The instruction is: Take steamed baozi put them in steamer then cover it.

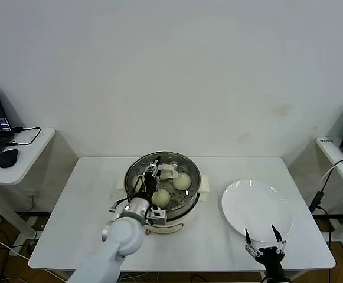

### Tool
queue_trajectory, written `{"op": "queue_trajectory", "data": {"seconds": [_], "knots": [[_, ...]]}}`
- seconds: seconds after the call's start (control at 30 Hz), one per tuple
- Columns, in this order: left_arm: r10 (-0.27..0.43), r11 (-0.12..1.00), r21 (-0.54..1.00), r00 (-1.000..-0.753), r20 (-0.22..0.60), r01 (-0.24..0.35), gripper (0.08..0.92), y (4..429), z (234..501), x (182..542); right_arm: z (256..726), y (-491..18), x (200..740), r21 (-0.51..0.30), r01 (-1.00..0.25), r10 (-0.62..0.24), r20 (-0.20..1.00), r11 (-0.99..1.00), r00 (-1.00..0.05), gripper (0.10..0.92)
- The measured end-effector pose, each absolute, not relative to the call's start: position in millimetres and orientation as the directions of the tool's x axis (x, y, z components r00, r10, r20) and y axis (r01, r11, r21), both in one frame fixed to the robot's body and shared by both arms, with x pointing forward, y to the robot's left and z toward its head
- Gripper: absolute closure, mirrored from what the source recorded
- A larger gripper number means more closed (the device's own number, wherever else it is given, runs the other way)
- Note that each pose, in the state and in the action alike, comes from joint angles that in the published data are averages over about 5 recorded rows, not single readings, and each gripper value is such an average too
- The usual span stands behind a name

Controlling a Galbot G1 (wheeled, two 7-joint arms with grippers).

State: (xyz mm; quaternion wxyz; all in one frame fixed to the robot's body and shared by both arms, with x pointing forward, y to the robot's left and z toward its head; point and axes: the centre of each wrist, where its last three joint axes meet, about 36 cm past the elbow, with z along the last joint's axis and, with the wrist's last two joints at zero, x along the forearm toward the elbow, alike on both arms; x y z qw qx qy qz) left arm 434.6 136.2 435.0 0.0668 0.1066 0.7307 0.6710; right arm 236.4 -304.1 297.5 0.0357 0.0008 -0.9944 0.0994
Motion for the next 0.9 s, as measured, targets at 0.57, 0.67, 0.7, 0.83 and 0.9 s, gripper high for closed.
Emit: {"op": "queue_trajectory", "data": {"seconds": [0.57,0.67,0.7,0.83,0.9], "knots": [[0.305,0.535,0.836,-0.951,-0.056,0.123,0.178,190,447,341,301,-304,233,-0.206,-0.024,-0.013,0.055,0.978,-0.998,0.2],[0.27,0.691,0.711,-0.959,-0.083,0.133,0.177,208,440,325,300,-305,231,-0.207,-0.029,-0.019,0.051,0.978,-0.999,0.2],[0.255,0.736,0.663,-0.963,-0.084,0.137,0.177,213,437,320,301,-305,230,-0.207,-0.03,-0.021,0.05,0.978,-0.999,0.2],[0.203,0.871,0.468,-0.977,-0.06,0.152,0.177,231,424,295,302,-306,227,-0.205,-0.04,-0.031,0.05,0.978,-0.998,0.199],[0.178,0.914,0.376,-0.983,-0.04,0.15,0.177,238,417,283,303,-307,225,-0.203,-0.049,-0.039,0.053,0.978,-0.998,0.2]]}}
